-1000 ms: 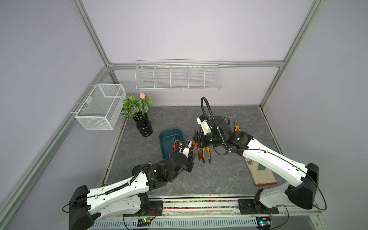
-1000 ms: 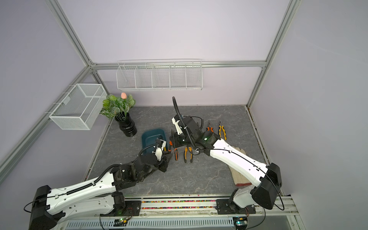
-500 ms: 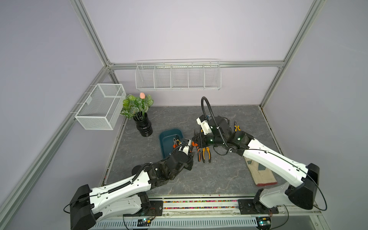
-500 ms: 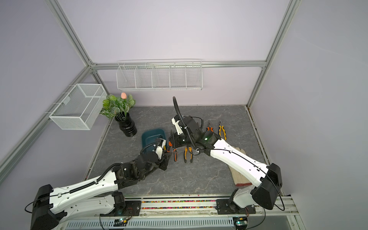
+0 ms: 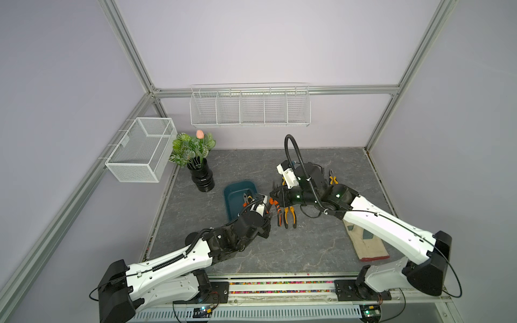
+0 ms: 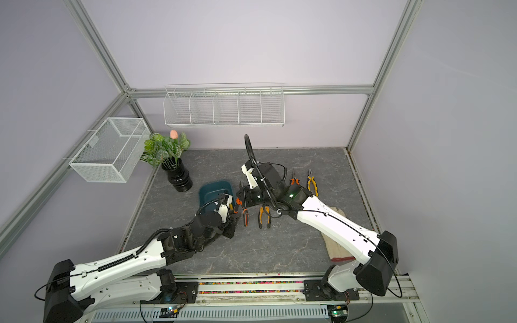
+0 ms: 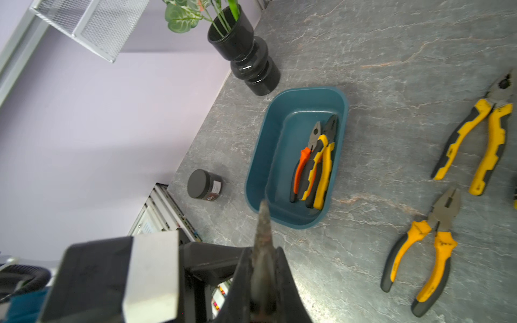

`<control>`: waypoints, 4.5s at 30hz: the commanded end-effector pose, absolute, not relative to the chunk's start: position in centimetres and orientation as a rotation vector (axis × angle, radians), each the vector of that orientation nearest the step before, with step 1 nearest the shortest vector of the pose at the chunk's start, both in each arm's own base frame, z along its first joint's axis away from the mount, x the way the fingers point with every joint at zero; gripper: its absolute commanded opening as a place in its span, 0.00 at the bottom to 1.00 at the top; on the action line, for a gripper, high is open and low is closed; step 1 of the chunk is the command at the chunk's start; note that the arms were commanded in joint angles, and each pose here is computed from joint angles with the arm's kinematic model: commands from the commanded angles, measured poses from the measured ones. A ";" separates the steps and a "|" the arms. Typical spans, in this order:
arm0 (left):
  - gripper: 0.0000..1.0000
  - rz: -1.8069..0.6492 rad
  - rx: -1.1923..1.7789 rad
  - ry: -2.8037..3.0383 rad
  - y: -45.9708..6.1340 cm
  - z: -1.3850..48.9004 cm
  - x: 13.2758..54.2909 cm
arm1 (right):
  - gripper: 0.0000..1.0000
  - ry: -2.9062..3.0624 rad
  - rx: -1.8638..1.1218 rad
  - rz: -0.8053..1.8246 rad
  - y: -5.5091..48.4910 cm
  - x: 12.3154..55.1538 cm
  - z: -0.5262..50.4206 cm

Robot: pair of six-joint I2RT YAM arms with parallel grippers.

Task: Take the pliers out of the storage box
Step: Pick up the pliers from the storage box, then place the pliers at the center of the board.

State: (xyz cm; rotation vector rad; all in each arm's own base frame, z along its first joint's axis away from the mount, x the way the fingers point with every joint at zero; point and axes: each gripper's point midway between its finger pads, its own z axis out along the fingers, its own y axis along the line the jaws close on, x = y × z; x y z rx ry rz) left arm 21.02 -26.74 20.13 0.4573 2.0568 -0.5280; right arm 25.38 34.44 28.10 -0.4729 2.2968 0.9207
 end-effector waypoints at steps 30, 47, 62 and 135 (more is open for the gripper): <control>0.00 -0.248 0.379 2.097 -23.6 19.0 22.6 | 0.62 2.287 -0.439 0.850 33.7 26.4 29.1; 0.00 0.304 0.079 1.718 -20.6 21.6 23.0 | 0.61 2.416 0.029 0.831 33.4 28.5 27.4; 0.00 0.318 0.054 1.706 -21.3 22.1 23.0 | 0.42 2.435 0.115 0.824 33.4 28.2 24.7; 0.67 -0.103 0.101 1.958 -17.8 21.4 20.8 | 0.13 2.986 -0.142 0.173 19.0 35.3 5.0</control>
